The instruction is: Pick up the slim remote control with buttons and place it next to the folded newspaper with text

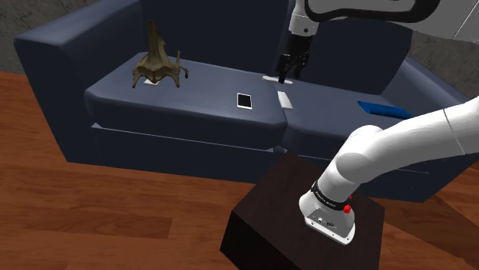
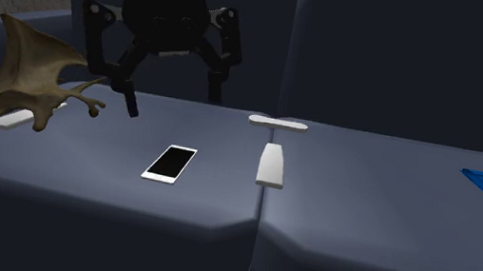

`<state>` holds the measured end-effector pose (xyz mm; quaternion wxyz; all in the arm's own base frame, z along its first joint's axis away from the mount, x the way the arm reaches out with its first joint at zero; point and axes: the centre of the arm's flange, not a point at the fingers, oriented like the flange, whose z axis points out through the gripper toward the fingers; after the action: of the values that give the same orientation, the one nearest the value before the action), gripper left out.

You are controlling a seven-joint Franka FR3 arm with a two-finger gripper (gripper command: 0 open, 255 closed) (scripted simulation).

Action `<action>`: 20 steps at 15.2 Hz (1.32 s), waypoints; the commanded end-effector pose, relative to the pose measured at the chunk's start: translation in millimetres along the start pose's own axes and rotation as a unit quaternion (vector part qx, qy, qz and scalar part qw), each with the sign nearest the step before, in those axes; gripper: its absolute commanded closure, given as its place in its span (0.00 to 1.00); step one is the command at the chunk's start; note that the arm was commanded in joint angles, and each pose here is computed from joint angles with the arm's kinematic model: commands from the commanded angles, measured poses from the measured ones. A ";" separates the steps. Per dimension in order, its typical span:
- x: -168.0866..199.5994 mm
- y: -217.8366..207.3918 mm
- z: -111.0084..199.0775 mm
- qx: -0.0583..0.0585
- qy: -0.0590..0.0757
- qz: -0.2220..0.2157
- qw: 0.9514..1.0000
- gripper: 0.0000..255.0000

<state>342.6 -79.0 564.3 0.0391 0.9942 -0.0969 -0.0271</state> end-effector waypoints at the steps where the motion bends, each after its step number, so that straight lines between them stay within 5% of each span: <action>1: 17.2 15.7 12.0 0.003 0.001 0.023 1.000 0.00; 10: 84.4 95.6 72.4 0.015 0.002 0.126 0.992 0.00; 20: 138.6 196.6 142.0 0.028 0.002 0.238 0.971 0.00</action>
<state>428.6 -299.8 439.3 0.0172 0.9473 -0.3197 -0.0131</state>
